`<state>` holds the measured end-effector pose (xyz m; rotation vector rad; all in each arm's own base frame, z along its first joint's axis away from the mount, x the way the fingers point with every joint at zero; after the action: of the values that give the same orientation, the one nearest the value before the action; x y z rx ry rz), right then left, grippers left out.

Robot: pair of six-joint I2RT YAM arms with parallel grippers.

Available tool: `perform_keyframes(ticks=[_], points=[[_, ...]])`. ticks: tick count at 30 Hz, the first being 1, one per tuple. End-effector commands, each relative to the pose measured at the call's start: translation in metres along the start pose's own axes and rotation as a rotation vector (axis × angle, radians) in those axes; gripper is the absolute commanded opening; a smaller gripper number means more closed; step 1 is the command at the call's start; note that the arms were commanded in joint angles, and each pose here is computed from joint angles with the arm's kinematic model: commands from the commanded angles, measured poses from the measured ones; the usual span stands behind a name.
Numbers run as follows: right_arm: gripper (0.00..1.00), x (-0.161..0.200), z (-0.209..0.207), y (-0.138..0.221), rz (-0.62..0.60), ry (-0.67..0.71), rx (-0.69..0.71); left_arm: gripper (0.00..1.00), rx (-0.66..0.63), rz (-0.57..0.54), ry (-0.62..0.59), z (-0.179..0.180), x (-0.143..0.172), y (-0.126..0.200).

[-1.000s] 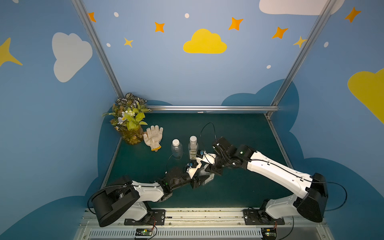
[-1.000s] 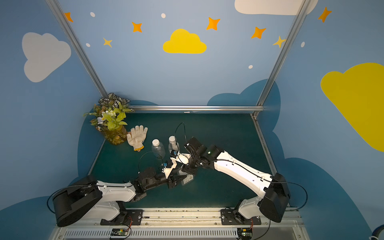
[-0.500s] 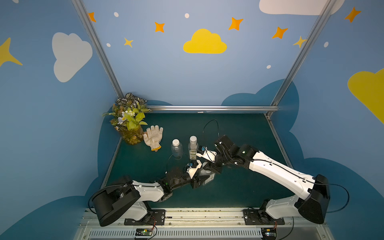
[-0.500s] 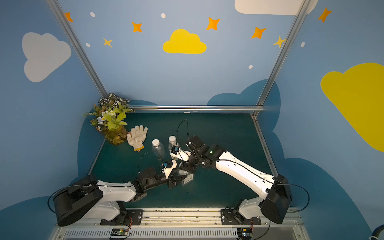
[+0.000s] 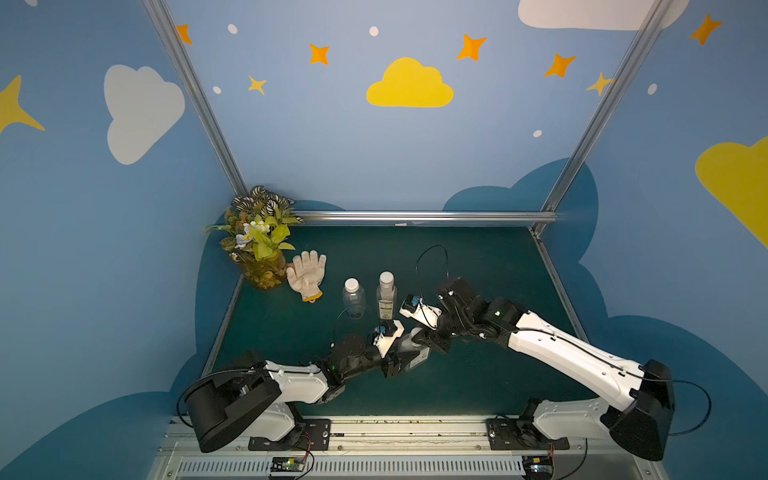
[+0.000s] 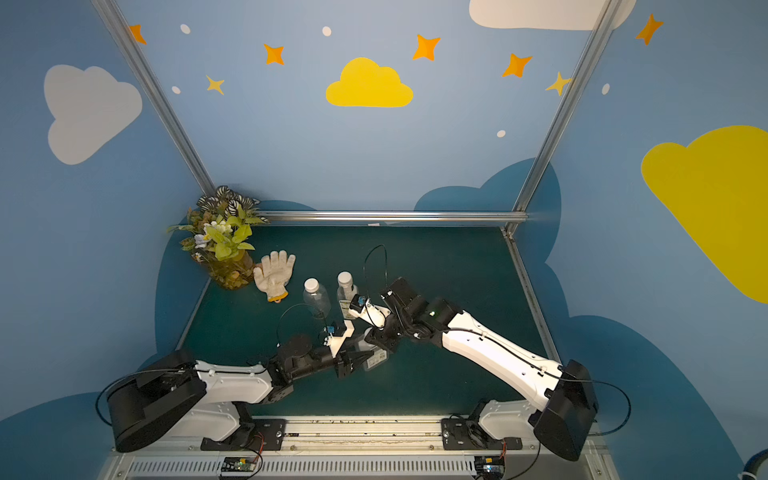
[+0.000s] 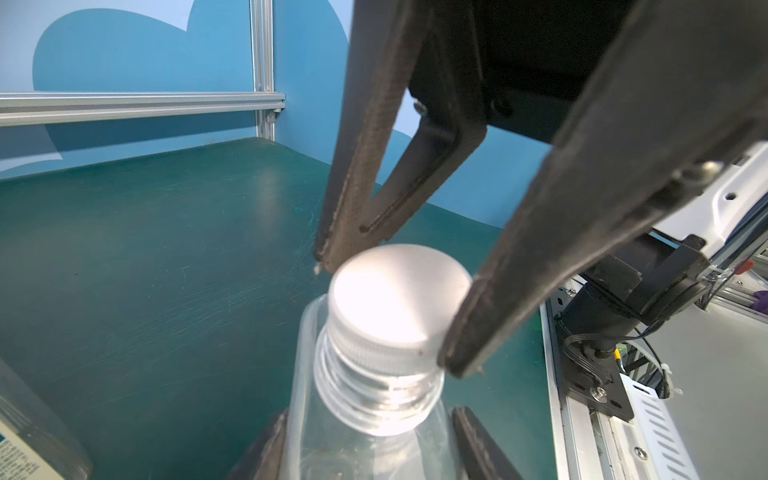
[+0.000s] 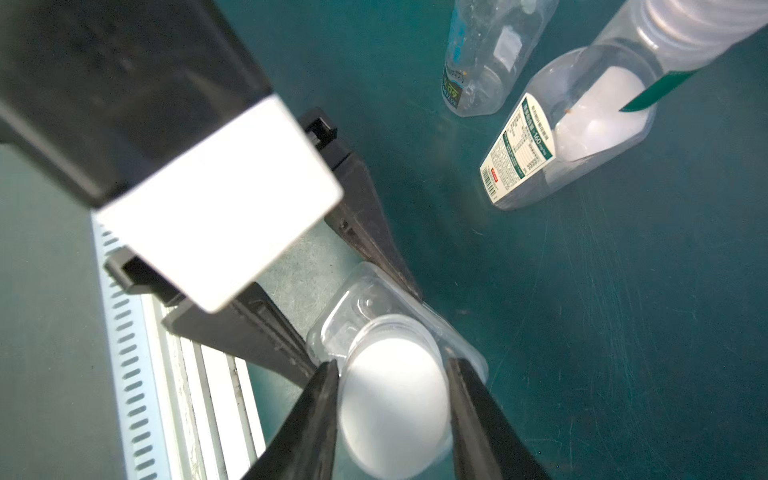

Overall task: Screw on the bottle caps
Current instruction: Screw the bottle cap onto the plastic bottle.

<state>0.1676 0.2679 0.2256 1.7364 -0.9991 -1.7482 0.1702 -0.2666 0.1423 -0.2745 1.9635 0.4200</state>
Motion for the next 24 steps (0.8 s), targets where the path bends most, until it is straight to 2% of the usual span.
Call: perform_keyframes(ticks=[1,15,24], points=[[0.27,0.000,0.005,0.000,-0.035,-0.001,0.011,0.04,-0.012,0.101,0.039,0.004,0.023,0.000],[0.26,0.010,0.016,-0.009,0.007,0.024,0.075,0.04,-0.014,0.100,0.039,0.004,0.022,0.000],[0.27,0.015,0.021,-0.007,-0.048,0.062,0.145,0.04,-0.017,0.101,0.039,0.005,0.023,0.000]])
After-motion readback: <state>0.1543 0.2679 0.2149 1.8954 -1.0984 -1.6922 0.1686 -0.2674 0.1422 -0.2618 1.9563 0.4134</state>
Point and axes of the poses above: each gripper's point midway between its finger pads, its own y axis back along the fingers, its own z axis along the line the jaws close on, x = y × z, the point moved 5 cm from there along y, back along the fingers, and after that the axes turned 10 degrees about y, right-handed, at the moved point
